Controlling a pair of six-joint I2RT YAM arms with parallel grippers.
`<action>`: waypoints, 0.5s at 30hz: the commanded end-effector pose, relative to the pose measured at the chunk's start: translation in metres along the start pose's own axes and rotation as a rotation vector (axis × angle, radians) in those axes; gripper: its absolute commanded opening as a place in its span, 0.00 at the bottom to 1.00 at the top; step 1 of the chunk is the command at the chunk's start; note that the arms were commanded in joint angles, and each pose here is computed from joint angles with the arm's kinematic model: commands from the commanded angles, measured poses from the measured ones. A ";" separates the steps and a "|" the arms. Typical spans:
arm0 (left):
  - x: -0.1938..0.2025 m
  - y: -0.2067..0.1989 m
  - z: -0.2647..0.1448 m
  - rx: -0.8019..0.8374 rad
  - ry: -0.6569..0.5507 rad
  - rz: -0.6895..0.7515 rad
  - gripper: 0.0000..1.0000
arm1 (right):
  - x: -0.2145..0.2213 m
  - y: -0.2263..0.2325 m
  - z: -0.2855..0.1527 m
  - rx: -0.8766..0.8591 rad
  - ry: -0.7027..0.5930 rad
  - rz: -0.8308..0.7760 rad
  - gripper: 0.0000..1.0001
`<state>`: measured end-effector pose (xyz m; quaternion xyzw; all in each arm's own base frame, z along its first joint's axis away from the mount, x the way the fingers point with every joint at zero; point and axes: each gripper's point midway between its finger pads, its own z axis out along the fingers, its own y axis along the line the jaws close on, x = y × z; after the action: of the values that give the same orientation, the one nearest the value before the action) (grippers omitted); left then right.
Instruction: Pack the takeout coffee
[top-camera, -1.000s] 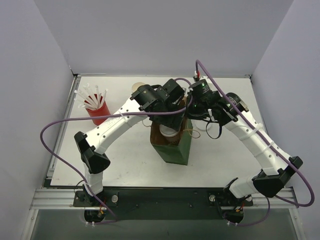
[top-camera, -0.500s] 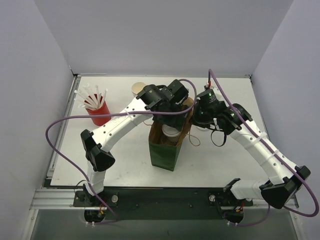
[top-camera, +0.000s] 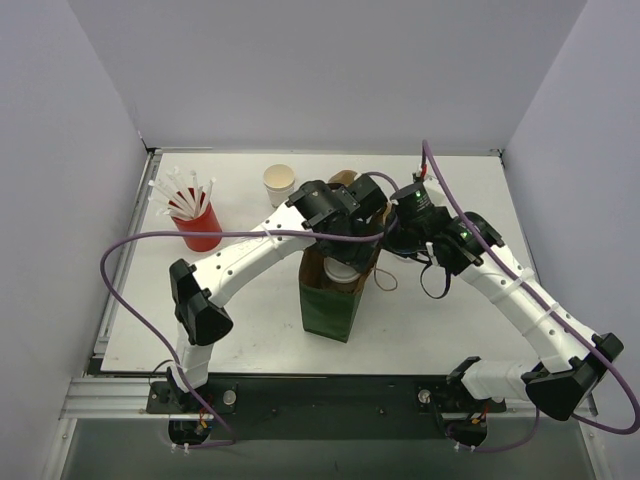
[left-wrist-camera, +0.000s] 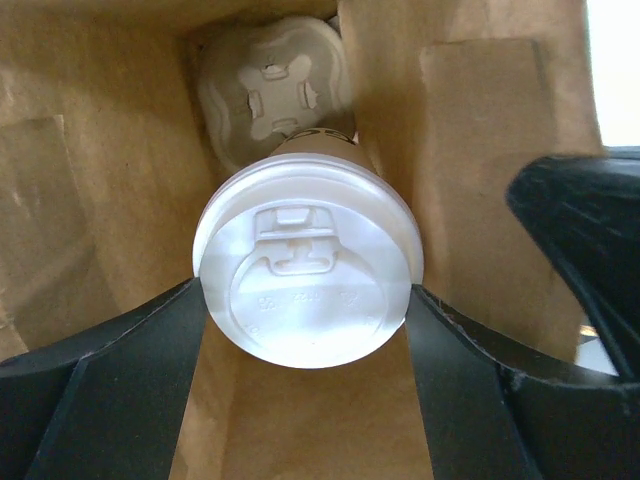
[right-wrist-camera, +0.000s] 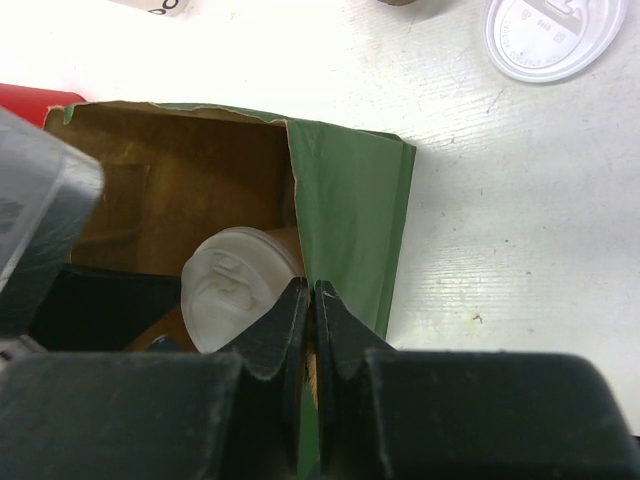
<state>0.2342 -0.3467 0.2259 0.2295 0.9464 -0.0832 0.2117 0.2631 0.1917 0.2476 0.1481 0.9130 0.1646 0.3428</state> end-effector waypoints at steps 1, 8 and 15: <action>0.034 0.017 -0.001 -0.092 0.117 0.005 0.39 | -0.003 -0.004 -0.002 0.021 -0.035 0.024 0.00; 0.046 0.017 0.009 -0.081 0.134 -0.024 0.39 | -0.003 -0.012 -0.010 0.029 -0.060 0.035 0.00; 0.053 0.017 0.017 -0.088 0.165 -0.017 0.39 | -0.001 -0.012 -0.013 0.023 -0.064 0.034 0.00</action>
<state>0.2193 -0.3278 0.1788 0.2174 0.9627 -0.0295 0.1587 0.2558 0.1850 0.2469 0.1657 0.9073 0.1615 0.3512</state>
